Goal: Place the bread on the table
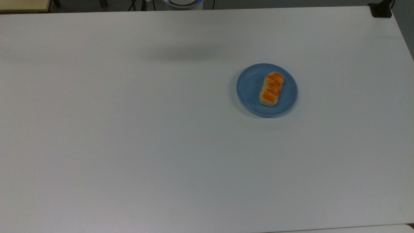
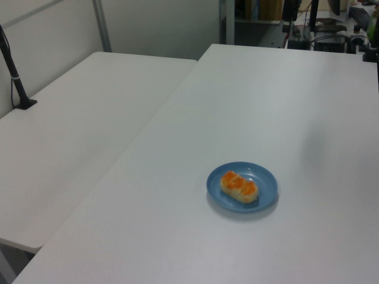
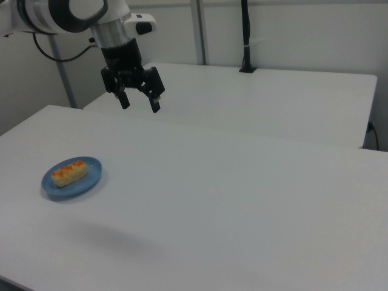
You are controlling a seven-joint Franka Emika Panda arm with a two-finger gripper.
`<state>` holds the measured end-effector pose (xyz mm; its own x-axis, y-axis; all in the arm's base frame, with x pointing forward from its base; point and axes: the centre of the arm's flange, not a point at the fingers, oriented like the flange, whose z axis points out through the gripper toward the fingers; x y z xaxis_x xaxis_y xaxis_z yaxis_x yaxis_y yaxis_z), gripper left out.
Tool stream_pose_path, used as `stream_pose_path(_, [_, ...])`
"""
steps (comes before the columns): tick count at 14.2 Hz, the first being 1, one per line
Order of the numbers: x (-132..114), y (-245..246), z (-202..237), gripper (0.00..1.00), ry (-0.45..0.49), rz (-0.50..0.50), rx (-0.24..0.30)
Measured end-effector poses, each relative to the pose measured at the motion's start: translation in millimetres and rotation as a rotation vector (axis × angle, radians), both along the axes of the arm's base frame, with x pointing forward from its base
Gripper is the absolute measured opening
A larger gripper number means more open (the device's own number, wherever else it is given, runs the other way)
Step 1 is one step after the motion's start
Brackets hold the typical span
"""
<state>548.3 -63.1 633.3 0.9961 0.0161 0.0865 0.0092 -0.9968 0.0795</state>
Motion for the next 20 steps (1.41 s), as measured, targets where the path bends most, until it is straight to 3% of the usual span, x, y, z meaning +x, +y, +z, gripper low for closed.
stream_pose_path(4, [1.4, 3.7, -3.0, 1.00, 0.003, 0.001, 0.028])
stream_pose_path(20, [2.8, 9.9, -7.3, 1.00, 0.011, 0.014, 0.028])
